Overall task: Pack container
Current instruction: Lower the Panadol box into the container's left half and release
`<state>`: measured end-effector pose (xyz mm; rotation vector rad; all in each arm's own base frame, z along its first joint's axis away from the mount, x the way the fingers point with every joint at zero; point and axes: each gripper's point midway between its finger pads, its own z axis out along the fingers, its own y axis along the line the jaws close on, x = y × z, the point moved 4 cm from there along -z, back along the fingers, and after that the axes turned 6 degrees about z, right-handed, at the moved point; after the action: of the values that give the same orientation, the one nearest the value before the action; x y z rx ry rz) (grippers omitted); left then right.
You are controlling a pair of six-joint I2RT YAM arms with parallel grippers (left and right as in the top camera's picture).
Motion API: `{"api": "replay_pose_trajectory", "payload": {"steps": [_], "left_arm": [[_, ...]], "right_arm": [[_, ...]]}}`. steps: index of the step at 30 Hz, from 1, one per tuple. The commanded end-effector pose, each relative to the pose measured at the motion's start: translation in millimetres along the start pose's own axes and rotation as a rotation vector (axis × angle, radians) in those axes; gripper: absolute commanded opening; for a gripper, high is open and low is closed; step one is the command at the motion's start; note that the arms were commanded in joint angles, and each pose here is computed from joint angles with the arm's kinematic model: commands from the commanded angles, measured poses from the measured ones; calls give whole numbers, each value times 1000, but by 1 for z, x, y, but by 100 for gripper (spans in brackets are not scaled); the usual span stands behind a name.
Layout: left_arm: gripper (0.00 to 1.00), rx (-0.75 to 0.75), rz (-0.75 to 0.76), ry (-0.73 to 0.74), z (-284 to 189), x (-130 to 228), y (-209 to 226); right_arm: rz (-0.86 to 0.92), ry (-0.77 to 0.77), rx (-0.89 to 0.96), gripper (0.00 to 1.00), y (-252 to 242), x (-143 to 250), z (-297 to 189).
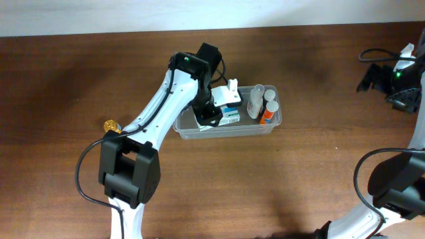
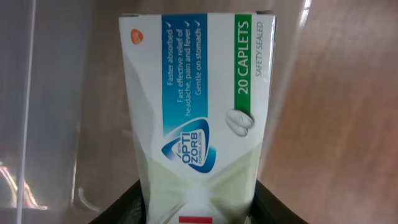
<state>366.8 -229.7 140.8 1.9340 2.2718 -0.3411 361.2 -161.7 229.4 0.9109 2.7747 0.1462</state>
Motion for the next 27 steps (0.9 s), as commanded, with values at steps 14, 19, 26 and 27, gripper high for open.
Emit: {"api": "replay_pose_trajectory", "payload": {"steps": [14,19,26,27], "left_arm": [[43,-92,76,-7,1,-3,16],[43,-111,102,6,0,-2,19],[43,-120,144,13,0,-2,21],[43,-121,143,13,0,-1,21]], "right_arm": [[6,-17,-8,98,1,0,-7],[6,-16,-8,98,1,0,-7],[6,-16,-8,98,1,0,-7],[6,-17,-8,98,1,0,-7]]}}
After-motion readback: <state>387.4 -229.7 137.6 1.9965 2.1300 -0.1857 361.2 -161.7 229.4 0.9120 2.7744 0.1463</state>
